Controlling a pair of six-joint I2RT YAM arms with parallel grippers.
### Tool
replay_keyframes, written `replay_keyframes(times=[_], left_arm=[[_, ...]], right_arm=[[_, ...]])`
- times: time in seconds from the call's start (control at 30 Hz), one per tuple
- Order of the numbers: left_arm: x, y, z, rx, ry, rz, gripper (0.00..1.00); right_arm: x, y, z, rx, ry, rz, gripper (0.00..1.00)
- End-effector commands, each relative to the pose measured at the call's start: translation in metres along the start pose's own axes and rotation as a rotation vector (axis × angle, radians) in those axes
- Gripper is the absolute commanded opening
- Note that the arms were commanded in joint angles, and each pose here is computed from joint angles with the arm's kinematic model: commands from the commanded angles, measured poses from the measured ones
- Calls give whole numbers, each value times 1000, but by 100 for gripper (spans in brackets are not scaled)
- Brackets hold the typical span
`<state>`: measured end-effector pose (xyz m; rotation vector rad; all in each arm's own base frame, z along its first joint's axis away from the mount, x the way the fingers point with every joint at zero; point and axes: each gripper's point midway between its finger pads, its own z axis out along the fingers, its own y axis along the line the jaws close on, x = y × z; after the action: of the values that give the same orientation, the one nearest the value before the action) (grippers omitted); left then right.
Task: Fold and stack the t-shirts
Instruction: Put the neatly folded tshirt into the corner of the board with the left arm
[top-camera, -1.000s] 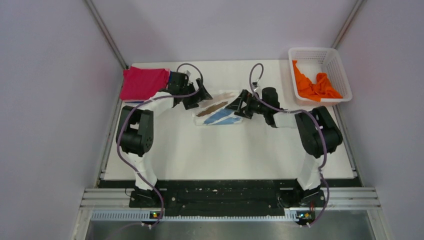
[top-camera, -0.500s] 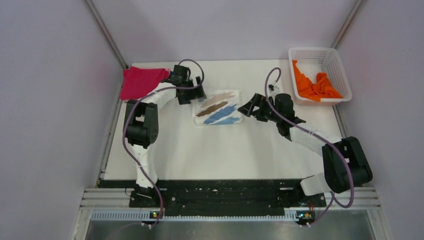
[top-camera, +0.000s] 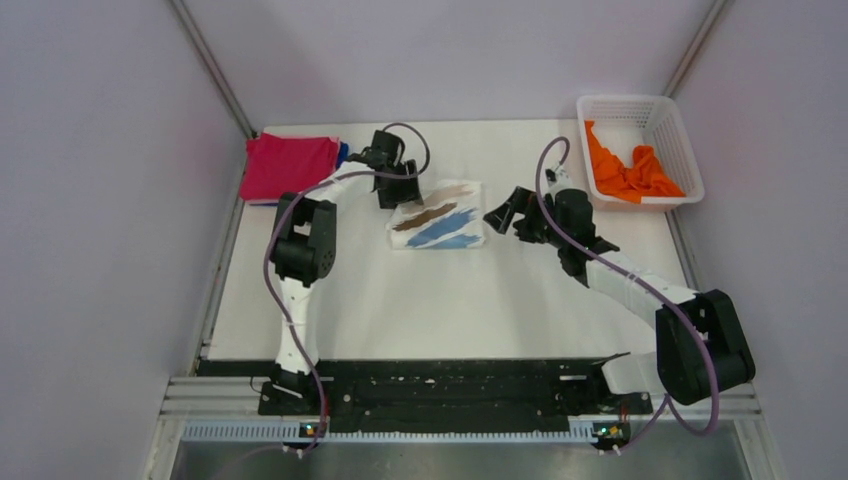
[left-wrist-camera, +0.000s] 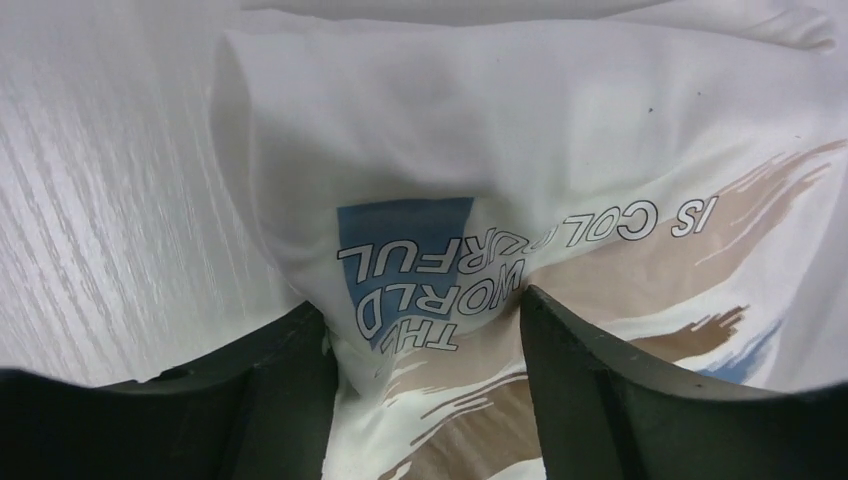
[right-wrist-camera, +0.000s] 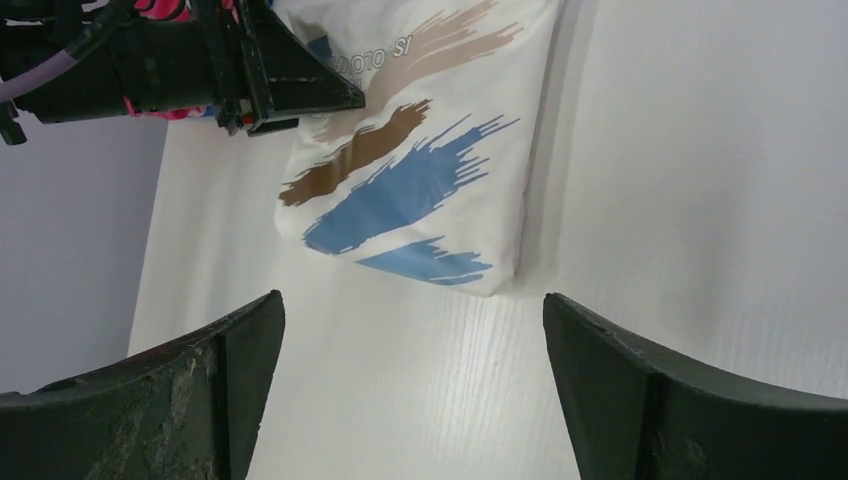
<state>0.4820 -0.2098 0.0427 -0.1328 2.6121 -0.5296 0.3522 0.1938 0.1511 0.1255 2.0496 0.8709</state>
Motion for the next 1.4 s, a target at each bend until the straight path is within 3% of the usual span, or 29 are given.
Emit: replay_keyframes(times=[0.0, 0.1, 0.17, 0.2, 0.37, 0.57, 0.9, 1.17, 1.37], left_arm=[[11, 9, 18, -168, 30, 57, 59], [12, 9, 26, -274, 35, 117, 42], [12, 8, 28, -311, 50, 144, 10], [10, 9, 26, -343, 41, 157, 0], [-28, 14, -5, -466, -97, 266, 0], [-101, 23, -90, -681, -370, 442, 0], [-151, 42, -181, -913, -487, 691, 0], [-179, 40, -252, -910, -589, 723, 0], [-189, 41, -291, -830, -667, 652, 0]], right_arm=[[-12, -6, -6, 17, -62, -26, 99], [-13, -11, -9, 28, -71, -11, 99], [-15, -13, -11, 29, -81, -8, 99], [-15, -15, -12, 33, -84, -8, 99], [-17, -19, -14, 37, -98, -4, 99], [-23, -19, -20, 46, -127, -27, 99], [-29, -20, -26, 72, -150, -61, 99], [-28, -23, -25, 84, -143, -58, 99], [-27, -23, -23, 80, -131, -56, 99]])
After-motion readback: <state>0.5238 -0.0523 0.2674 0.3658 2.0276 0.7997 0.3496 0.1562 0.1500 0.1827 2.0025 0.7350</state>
